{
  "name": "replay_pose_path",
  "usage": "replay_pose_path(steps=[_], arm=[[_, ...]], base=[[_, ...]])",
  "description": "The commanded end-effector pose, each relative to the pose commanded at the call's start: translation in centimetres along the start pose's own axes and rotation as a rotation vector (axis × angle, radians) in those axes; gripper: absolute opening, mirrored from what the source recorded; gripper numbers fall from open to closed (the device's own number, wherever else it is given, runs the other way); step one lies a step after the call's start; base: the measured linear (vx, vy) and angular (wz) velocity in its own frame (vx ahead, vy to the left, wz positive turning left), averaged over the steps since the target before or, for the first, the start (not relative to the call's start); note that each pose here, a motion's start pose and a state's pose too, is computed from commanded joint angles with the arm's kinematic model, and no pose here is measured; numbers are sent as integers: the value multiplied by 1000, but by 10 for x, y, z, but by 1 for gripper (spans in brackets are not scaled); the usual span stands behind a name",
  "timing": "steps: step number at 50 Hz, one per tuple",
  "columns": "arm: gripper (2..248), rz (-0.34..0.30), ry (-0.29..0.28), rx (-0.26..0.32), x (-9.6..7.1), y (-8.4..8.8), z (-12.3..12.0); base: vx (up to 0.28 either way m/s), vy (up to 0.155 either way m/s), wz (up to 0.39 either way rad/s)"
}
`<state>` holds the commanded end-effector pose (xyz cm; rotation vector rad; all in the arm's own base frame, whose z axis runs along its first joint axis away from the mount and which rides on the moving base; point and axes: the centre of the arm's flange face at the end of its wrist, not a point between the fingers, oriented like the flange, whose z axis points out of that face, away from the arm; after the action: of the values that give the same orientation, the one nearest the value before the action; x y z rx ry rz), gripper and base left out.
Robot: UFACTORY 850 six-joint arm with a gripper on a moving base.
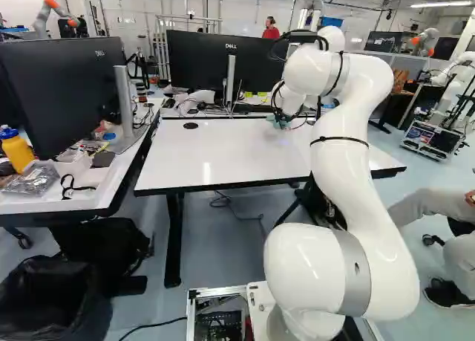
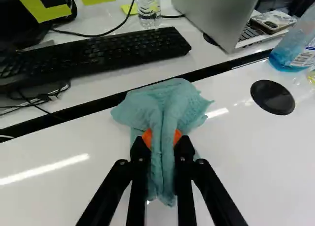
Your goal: Clean the table with the green towel
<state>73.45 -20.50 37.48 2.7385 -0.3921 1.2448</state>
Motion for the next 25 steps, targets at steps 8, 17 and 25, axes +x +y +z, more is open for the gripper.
replay_pose_path(steps=[8,17,25], arm=[[60,-7,-12,7,-6,-8,-9],[60,-7,-13,8,-6,-8,-12],[60,-7,-4,8,0,-8,-19]], base=[[0,0,0],[0,0,0],[0,0,0]])
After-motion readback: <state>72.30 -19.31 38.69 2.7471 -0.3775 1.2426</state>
